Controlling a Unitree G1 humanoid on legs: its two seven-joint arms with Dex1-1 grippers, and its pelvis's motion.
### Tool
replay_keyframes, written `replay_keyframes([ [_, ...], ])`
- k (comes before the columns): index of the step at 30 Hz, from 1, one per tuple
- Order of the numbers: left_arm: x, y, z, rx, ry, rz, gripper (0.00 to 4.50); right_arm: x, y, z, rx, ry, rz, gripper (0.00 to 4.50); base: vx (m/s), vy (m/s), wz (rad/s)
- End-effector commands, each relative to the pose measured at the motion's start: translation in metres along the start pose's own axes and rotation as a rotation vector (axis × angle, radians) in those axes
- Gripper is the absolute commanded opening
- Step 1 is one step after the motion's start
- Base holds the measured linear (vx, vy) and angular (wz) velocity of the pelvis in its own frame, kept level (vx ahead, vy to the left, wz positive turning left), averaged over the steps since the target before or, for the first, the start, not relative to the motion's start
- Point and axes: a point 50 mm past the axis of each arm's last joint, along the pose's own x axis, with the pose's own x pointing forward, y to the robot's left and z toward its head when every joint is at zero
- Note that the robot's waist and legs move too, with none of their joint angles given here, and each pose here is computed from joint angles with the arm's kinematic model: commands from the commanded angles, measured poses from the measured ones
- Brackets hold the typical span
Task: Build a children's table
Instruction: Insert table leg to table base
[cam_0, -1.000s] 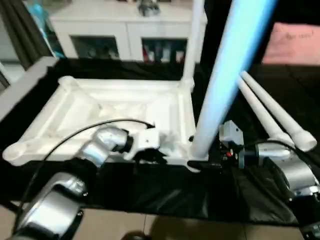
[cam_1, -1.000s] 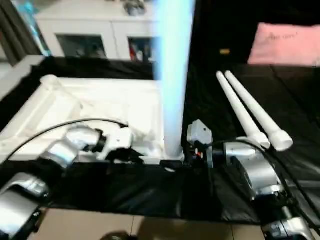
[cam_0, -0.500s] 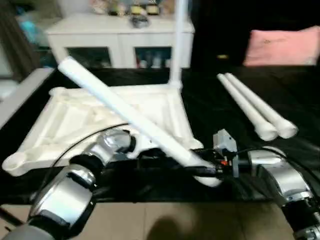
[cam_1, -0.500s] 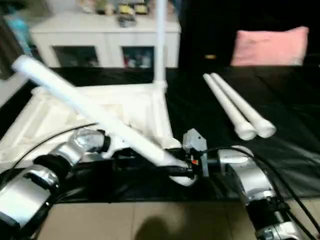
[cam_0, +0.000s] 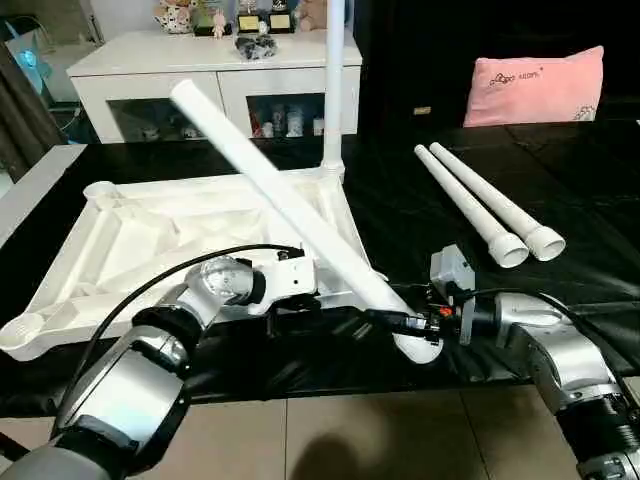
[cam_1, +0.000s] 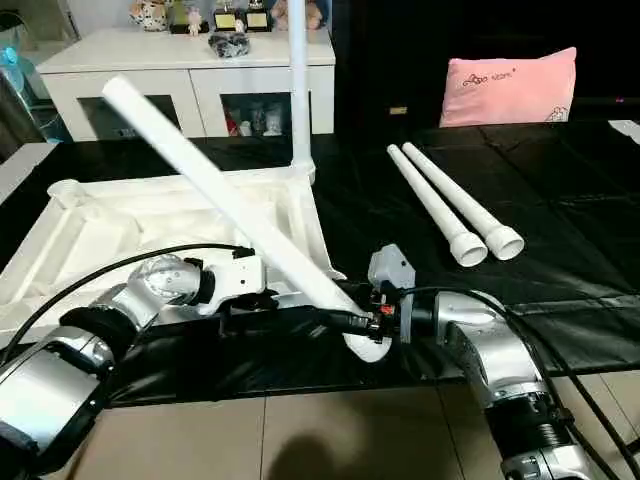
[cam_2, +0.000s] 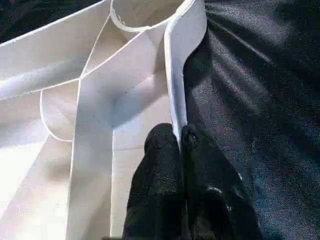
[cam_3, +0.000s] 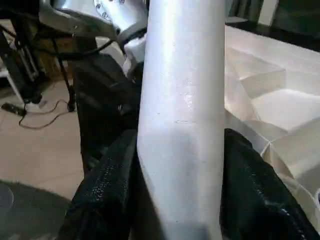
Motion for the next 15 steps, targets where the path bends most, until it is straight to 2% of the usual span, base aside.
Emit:
replay_keyframes([
  [1, 0.005, -0.029, -0.04, -0.085, 0.207, -0.055, 0.0, 0.0, -0.002, 0.015, -0.025, -0.069, -0.022, 1.89, 0.0, 0.0, 0.0],
  [2, 0.007, -0.025, -0.036, -0.103, 0.191, -0.019, 0.0, -0.002, -0.006, 0.024, -0.009, -0.145, -0.065, 1.89, 0.0, 0.0, 0.0],
  [3, 0.006, -0.025, -0.037, -0.11, 0.188, -0.01, 0.0, -0.003, -0.007, 0.026, -0.006, -0.16, -0.074, 1.89, 0.0, 0.0, 0.0],
  [4, 0.001, -0.023, -0.041, -0.143, 0.182, 0.024, 0.0, -0.005, -0.011, 0.035, 0.009, -0.226, -0.113, 1.89, 0.0, 0.0, 0.0],
  [6, -0.007, -0.02, -0.046, -0.24, 0.133, 0.075, 0.47, -0.013, -0.02, 0.051, 0.034, -0.335, -0.206, 1.89, 0.0, 0.0, 0.0],
  [8, -0.008, -0.019, -0.046, -0.266, 0.114, 0.087, 0.59, -0.015, -0.022, 0.054, 0.041, -0.357, -0.23, 1.89, 0.0, 0.0, 0.0],
  [9, -0.008, -0.019, -0.046, -0.297, 0.095, 0.086, 0.86, -0.017, -0.024, 0.055, 0.049, -0.362, -0.267, 1.89, 0.0, 0.0, 0.0],
  [12, -0.009, -0.018, -0.047, -0.338, 0.076, 0.108, 1.1, -0.018, -0.023, 0.052, 0.056, -0.341, -0.31, 1.89, 0.0, 0.0, 0.0],
  [13, -0.016, -0.001, -0.023, -0.315, -0.058, 0.039, 1.14, -0.018, -0.023, 0.05, 0.061, -0.331, -0.326, 1.89, 0.0, 0.0, 0.0],
  [14, -0.016, -0.001, -0.023, -0.315, -0.058, 0.039, 1.14, -0.018, -0.023, 0.05, 0.061, -0.331, -0.326, 1.89, 0.0, 0.0, 0.0],
  [15, -0.035, 0.022, 0.021, -0.225, -0.242, -0.074, 1.38, -0.019, -0.023, 0.048, 0.074, -0.331, -0.347, 1.89, 0.0, 0.0, 0.0],
])
